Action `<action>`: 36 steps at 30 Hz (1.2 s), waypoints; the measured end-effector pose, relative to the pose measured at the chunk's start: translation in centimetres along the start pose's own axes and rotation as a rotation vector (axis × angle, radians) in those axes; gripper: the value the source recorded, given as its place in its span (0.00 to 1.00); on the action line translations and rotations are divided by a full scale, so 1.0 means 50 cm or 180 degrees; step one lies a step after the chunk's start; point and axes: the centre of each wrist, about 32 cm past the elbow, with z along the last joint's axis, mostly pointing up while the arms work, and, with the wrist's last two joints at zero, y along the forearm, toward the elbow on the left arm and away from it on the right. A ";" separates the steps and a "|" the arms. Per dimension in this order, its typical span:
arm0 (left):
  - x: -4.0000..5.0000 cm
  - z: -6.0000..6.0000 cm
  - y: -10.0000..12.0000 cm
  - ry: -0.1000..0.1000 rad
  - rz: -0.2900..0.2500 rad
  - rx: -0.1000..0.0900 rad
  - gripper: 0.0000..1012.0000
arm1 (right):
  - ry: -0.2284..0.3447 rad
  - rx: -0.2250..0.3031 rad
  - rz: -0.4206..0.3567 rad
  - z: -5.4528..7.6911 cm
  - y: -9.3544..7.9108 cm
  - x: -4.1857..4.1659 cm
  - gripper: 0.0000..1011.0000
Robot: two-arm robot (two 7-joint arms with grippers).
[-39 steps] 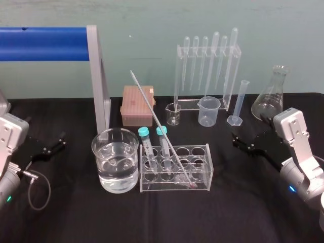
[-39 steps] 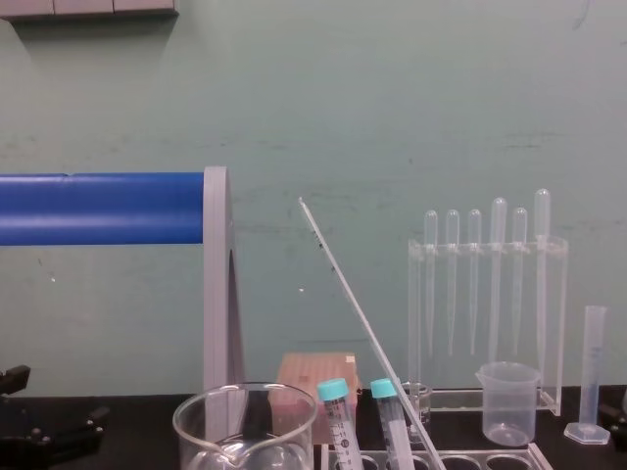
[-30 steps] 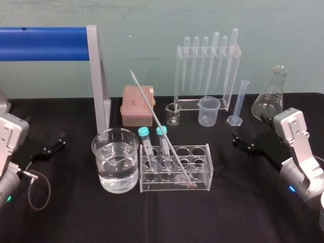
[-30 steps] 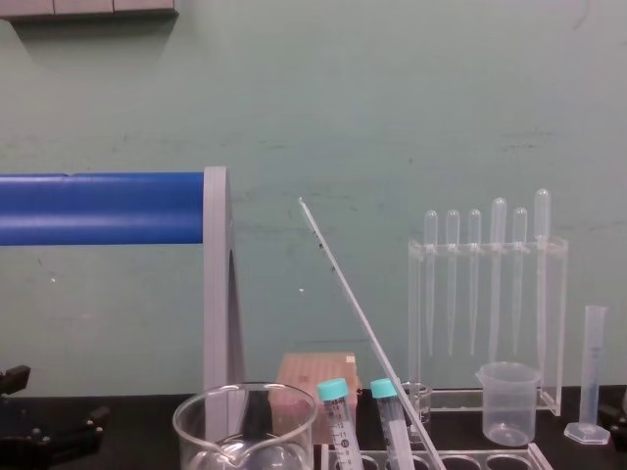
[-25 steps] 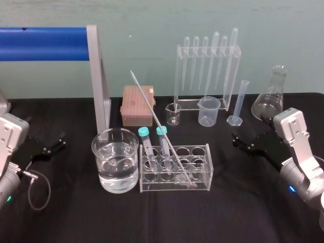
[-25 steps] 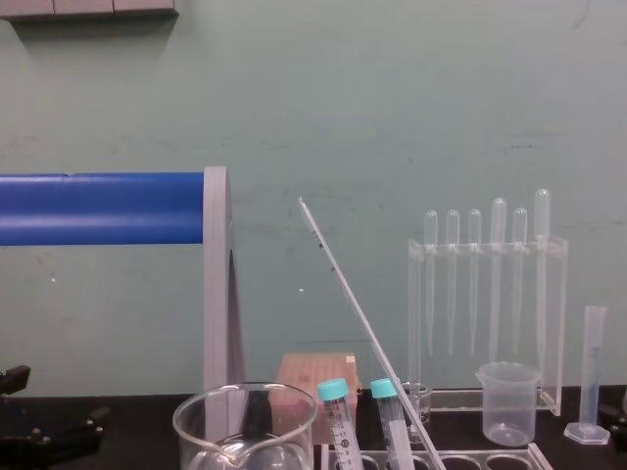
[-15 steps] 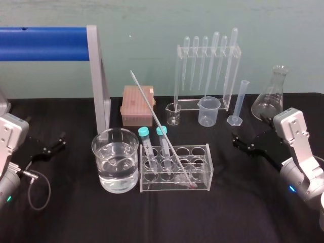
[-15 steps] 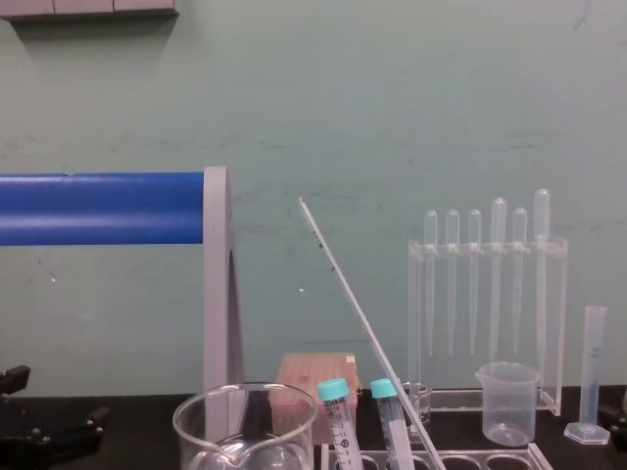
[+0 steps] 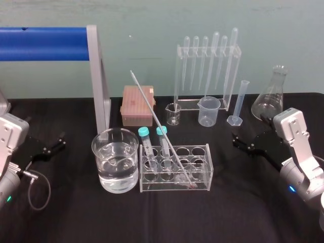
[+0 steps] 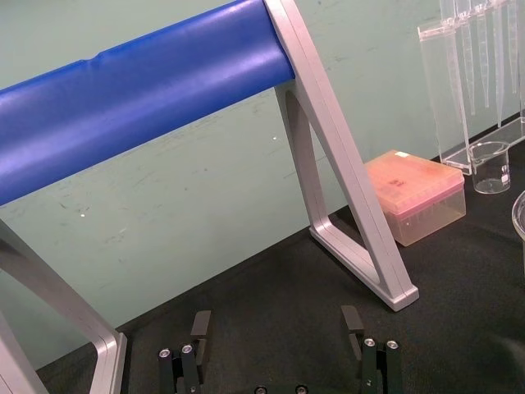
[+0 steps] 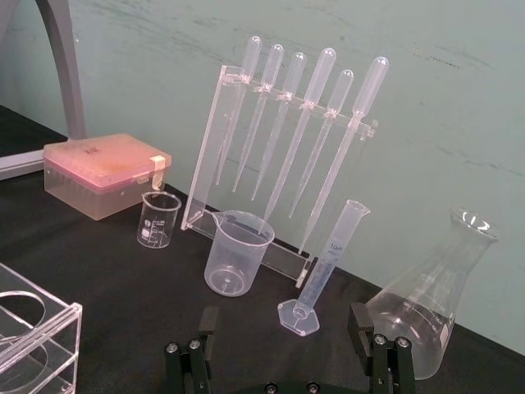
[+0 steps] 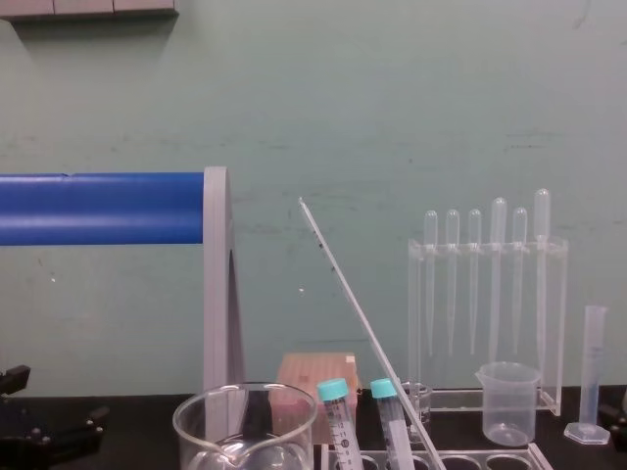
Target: Hold the thermometer with one hand and immerse one end into the beaker, then reinsert it into the test tube rack.
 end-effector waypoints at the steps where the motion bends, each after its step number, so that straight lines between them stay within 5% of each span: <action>1: 0.000 0.000 0.000 0.0000 0.0000 0.0000 1.00 | 0.0000 0.0000 0.0000 0.000 0.000 0.000 0.99; 20: 0.000 0.000 0.000 0.0000 0.0000 0.0000 1.00 | 0.0000 0.0000 0.0000 0.000 0.000 0.000 0.99; 24: 0.000 0.000 0.000 0.0000 0.0000 0.0000 1.00 | 0.0114 -0.0017 0.0092 0.014 0.000 0.015 0.99; 27: 0.000 0.000 0.000 0.0000 0.0000 0.0000 1.00 | 0.0520 -0.0052 0.0318 0.053 -0.002 0.044 0.99; 28: 0.000 0.000 0.000 0.0000 0.0000 0.0000 1.00 | 0.0520 -0.0052 0.0318 0.053 -0.002 0.044 0.99; 30: 0.000 0.000 0.000 0.0000 0.0000 0.0000 1.00 | 0.0844 -0.0098 0.0590 0.096 0.000 0.067 0.99; 36: 0.000 0.000 0.000 0.0000 0.0000 0.0000 1.00 | 0.1138 -0.0089 0.1151 0.179 0.018 0.090 0.99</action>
